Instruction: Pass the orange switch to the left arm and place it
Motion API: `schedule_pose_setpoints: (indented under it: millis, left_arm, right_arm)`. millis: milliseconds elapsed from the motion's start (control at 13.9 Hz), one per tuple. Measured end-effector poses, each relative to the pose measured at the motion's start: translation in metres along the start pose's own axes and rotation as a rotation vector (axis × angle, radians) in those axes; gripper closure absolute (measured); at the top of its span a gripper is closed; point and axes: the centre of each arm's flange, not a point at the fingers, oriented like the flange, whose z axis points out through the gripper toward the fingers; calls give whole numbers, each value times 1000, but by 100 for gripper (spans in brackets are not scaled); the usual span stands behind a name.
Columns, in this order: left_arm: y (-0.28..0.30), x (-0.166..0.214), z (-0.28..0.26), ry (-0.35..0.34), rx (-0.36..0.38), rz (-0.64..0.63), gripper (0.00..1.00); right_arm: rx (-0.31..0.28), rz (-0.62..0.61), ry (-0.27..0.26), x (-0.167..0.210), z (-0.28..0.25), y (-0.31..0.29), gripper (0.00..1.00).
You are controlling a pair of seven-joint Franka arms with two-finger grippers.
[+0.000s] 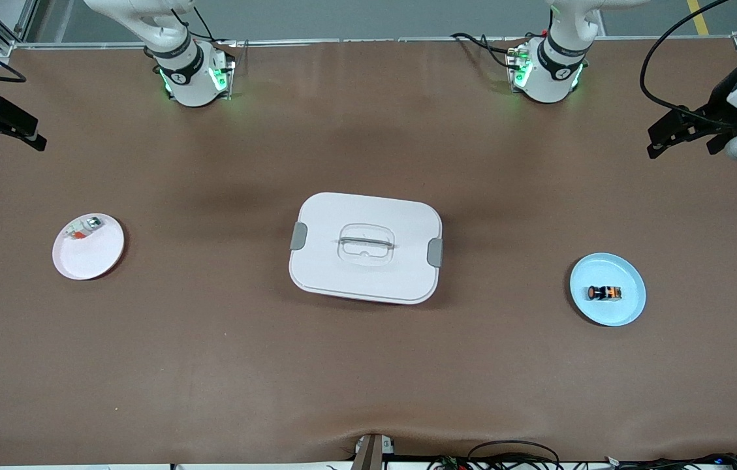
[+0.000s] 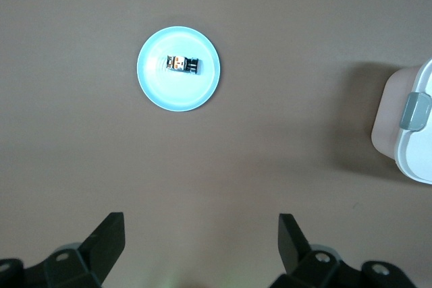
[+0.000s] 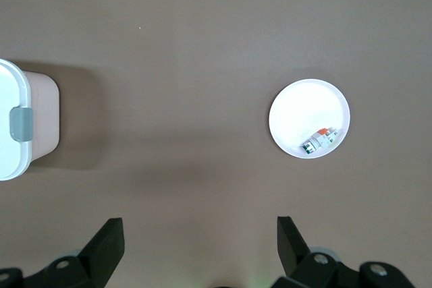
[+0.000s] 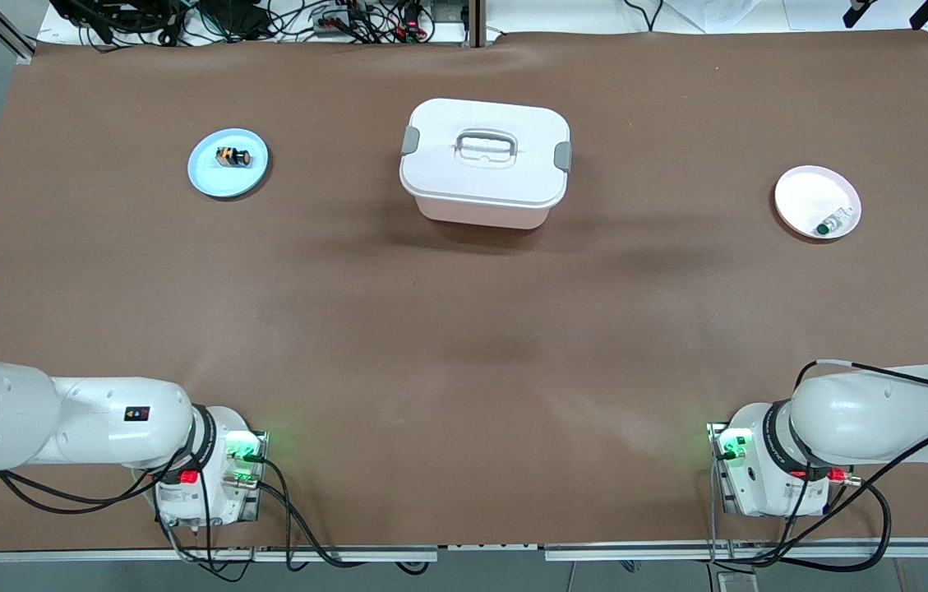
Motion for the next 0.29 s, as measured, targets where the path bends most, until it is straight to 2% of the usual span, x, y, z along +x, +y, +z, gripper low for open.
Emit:
schedule_pose_setpoints:
  millis: [287]
  left_arm:
    - [-10,1,1,-5,1,-19,0]
  right_arm:
    - [0,0,-5,0,2,0,0]
